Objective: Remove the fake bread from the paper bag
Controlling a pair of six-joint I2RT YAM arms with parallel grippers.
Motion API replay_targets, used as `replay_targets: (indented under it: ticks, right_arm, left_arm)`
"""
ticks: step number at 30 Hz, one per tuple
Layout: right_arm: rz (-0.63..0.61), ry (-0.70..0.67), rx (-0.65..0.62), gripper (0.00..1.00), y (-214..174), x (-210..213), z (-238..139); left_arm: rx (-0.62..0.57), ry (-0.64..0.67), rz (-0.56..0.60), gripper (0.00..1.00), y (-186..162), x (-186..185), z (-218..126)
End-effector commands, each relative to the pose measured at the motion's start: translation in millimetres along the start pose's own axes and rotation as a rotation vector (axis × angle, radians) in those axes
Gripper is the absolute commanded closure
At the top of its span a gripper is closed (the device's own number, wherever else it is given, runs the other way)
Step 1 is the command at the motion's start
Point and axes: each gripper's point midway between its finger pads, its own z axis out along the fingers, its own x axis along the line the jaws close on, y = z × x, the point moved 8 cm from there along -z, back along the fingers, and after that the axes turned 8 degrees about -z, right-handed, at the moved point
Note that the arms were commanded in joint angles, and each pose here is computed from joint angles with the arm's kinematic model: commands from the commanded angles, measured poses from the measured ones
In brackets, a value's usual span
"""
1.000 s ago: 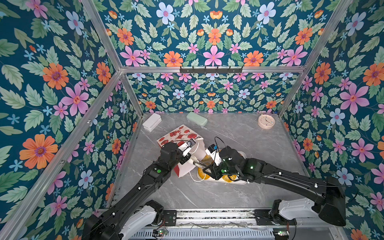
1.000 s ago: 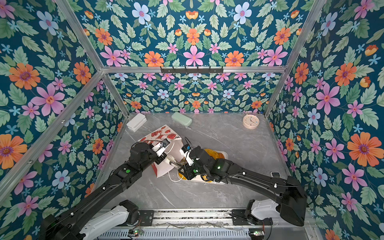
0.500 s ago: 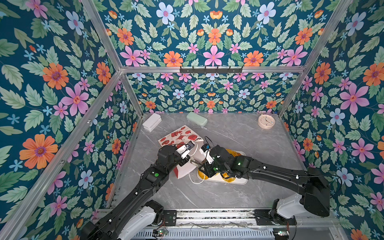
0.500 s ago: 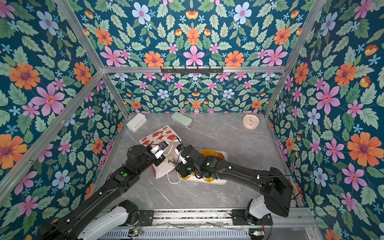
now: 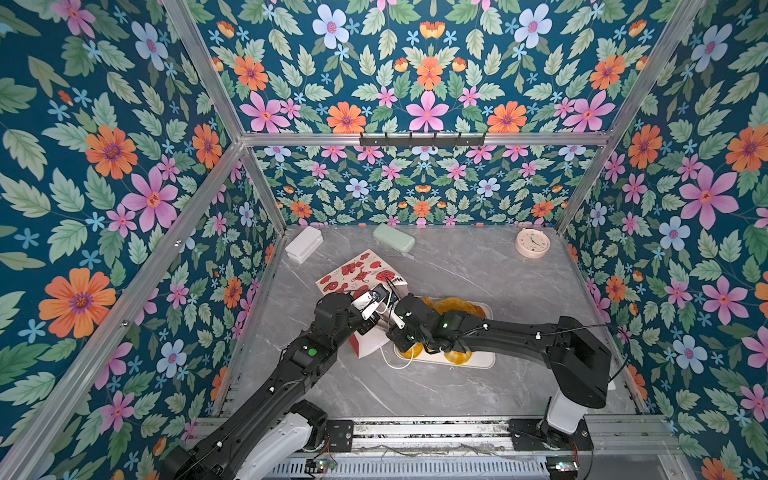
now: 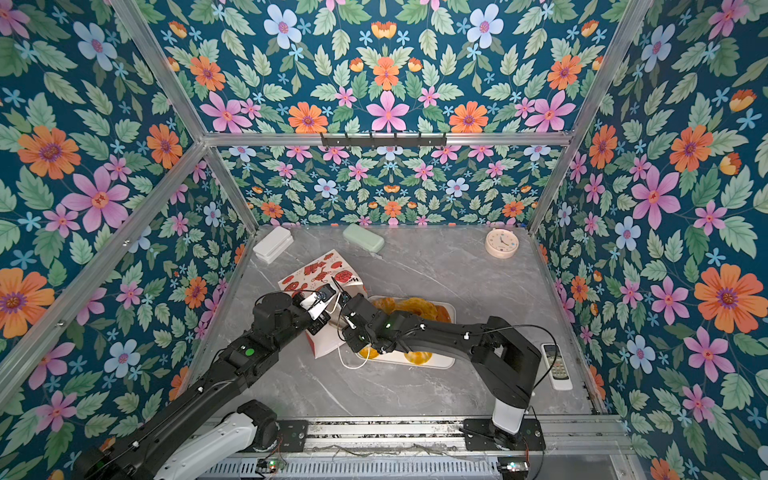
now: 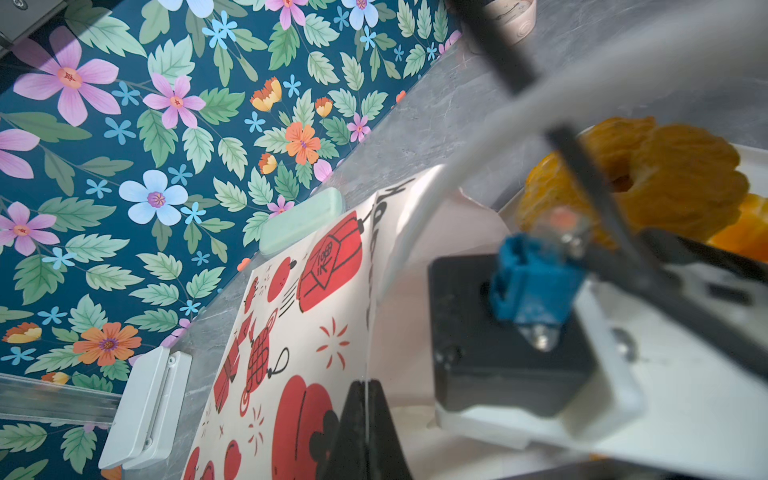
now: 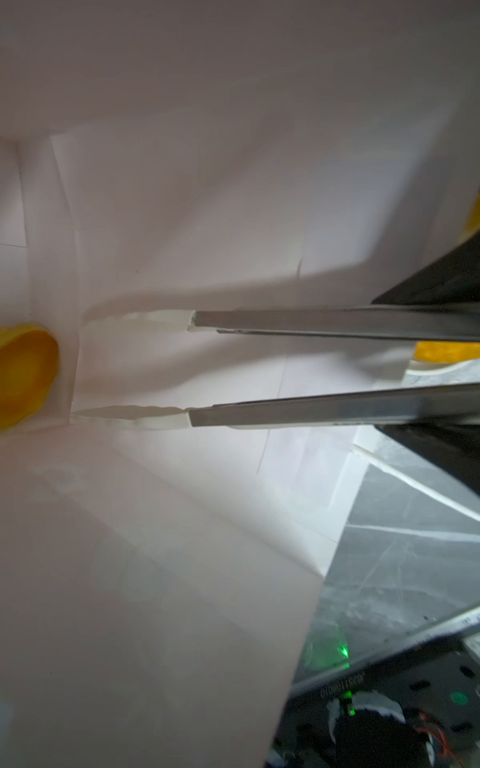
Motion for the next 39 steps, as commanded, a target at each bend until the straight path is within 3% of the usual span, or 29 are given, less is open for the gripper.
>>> replay_targets:
  ticks: [1,7,16,29,39]
  right_arm:
    - [-0.079,-0.065,-0.120,0.60,19.1,-3.8,5.3]
    - [-0.113,-0.096,-0.177,0.59,25.7,-5.3,15.9]
    - [-0.142,-0.087,-0.164,0.58,28.2,-2.7,36.2]
    - [-0.157,-0.012,-0.212,0.58,40.1,10.0,32.3]
    - [-0.156,-0.052,-0.195,0.59,42.4,12.7,41.8]
  left_arm:
    - [-0.040,-0.001,-0.012,1.00,6.0,0.8,-2.7]
    - [-0.041,-0.012,-0.015,1.00,5.8,-0.3,-3.9]
    - [-0.047,-0.034,-0.017,1.00,7.6,-1.9,-2.9]
    - [-0.068,-0.023,-0.029,1.00,11.6,-0.1,-3.1]
    - [-0.079,-0.028,-0.032,1.00,15.1,0.4,-6.3]
